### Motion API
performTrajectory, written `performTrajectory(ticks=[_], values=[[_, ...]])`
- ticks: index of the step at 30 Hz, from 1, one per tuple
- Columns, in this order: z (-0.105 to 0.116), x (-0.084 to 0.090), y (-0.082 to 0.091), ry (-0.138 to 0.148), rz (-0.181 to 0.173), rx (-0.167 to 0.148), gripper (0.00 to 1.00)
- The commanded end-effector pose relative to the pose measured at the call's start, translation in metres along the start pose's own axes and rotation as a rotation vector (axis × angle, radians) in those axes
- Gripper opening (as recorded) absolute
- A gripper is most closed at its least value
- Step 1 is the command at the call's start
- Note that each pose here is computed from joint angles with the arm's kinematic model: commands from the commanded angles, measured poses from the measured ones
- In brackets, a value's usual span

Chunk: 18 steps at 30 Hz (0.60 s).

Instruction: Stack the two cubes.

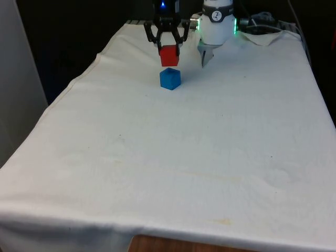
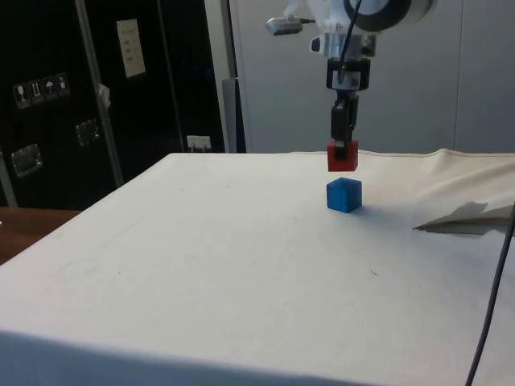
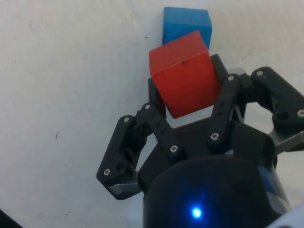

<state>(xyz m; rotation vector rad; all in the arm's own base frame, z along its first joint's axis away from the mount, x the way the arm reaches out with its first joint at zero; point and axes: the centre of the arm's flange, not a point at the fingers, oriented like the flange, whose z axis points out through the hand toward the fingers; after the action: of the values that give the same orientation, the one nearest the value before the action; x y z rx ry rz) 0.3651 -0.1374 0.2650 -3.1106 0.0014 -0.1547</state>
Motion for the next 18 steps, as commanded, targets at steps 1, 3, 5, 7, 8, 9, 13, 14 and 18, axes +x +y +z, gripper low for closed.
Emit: performTrajectory(ticks=[1, 3, 5, 7, 8, 9, 13, 14, 18], values=[[0.0002, 0.0002, -0.0007, 0.003, 0.001, -0.008, 0.01], [-0.0001, 0.0002, -0.0007, 0.003, 0.001, -0.007, 0.01], [-0.0002, 0.0002, -0.0002, 0.003, 0.001, -0.005, 0.01], [0.0002, 0.0000, 0.0002, 0.002, 0.000, -0.005, 0.01], [0.0002, -0.0002, 0.0006, 0.002, 0.001, -0.005, 0.01], [0.0009, -0.0005, 0.0005, 0.002, -0.001, -0.006, 0.01], [0.0026, -0.0012, 0.0011, -0.001, -0.001, -0.009, 0.01], [0.0034, -0.0013, 0.0012, -0.003, -0.003, -0.011, 0.01], [0.0033, -0.0019, 0.0000, -0.009, -0.002, 0.000, 0.01]])
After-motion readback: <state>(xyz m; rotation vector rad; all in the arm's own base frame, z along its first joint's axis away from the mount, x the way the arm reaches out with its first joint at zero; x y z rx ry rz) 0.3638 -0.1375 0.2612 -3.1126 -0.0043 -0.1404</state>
